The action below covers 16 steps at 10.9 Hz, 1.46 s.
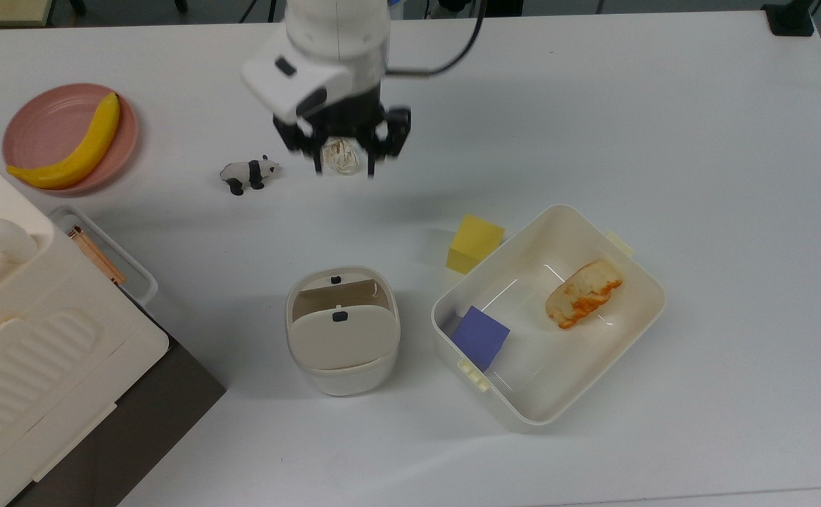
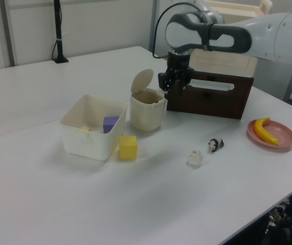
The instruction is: Open the trash can
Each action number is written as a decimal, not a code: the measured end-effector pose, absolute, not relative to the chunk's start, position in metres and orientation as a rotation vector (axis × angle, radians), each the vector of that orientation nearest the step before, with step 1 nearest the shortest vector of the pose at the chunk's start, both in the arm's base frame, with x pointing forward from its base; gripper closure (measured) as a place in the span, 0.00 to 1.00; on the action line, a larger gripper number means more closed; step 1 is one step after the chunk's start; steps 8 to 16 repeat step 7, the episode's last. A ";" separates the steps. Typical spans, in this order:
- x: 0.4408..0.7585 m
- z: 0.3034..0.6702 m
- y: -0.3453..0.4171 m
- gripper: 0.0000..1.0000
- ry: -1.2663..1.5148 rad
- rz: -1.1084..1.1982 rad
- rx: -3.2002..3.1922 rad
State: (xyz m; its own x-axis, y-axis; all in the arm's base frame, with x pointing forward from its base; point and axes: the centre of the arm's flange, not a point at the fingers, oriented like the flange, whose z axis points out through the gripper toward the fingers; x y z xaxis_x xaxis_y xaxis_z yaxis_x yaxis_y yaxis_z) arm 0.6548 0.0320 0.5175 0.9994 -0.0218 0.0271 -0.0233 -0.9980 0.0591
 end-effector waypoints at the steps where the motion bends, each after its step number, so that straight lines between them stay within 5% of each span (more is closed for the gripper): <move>1: 0.640 0.527 0.031 0.22 -0.039 -0.043 3.078; 3: 0.618 0.533 0.030 0.00 -0.032 -0.115 3.075; 16: 0.601 0.540 0.025 0.00 -0.038 -0.119 3.076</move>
